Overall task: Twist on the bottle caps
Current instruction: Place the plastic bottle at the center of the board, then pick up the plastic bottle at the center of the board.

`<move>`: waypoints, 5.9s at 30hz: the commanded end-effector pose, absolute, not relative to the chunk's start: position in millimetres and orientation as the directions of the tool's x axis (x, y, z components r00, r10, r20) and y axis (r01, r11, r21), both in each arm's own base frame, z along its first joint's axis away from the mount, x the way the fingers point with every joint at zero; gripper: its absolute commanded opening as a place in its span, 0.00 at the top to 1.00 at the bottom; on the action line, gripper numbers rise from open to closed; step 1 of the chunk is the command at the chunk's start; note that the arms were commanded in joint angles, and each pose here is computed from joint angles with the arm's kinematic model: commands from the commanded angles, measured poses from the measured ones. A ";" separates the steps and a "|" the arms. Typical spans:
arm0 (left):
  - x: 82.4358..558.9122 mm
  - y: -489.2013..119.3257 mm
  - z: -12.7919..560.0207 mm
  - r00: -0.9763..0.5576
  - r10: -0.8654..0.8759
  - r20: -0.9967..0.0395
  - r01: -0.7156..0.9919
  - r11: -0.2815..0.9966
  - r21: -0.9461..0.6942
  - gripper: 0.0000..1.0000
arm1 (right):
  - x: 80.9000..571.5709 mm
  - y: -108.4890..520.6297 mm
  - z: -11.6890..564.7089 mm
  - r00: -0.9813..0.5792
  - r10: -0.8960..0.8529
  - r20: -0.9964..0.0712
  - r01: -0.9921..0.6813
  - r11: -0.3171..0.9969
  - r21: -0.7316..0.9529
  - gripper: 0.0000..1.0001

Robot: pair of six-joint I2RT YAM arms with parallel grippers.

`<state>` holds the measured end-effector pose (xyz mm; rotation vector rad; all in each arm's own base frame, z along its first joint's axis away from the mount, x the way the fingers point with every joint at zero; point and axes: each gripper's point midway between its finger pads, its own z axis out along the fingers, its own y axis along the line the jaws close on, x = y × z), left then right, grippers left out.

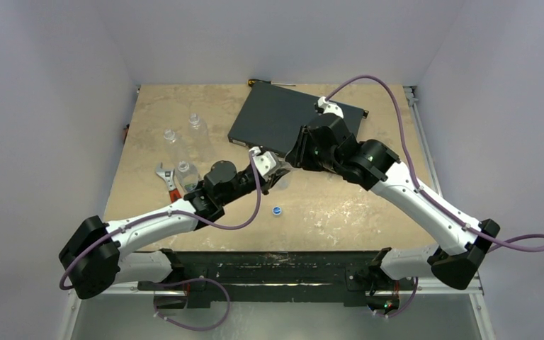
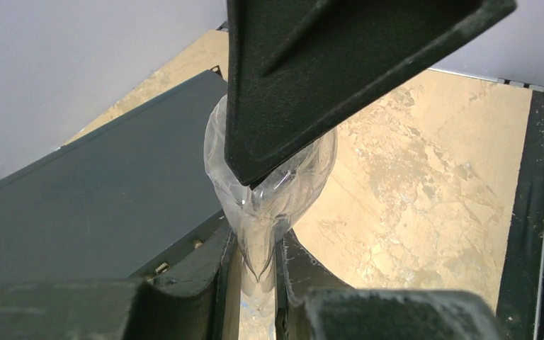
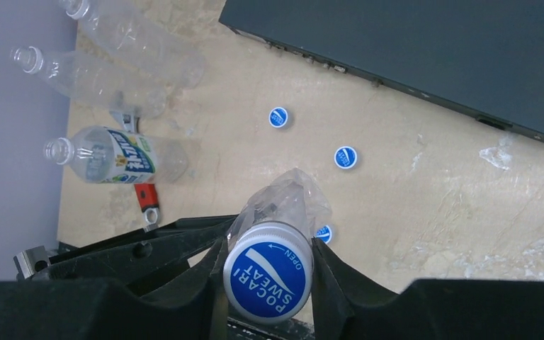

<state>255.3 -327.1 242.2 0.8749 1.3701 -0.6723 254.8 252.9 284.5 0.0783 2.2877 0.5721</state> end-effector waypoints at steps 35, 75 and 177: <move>254.9 -269.3 270.9 -0.041 0.108 -0.993 0.704 0.708 0.048 0.01 | 417.6 -40.5 199.7 -0.425 0.531 -0.733 0.528 0.803 0.276 0.98; 260.4 -267.1 262.0 -0.058 0.123 -0.991 0.702 0.711 0.047 0.00 | 417.4 -41.5 177.5 -0.465 0.536 -0.705 0.533 0.805 0.261 0.35; 449.4 -59.5 261.1 -0.285 -0.070 -0.956 -0.155 0.988 -0.026 0.10 | 334.6 238.7 185.6 -0.747 0.092 -0.659 -0.206 0.910 0.361 0.11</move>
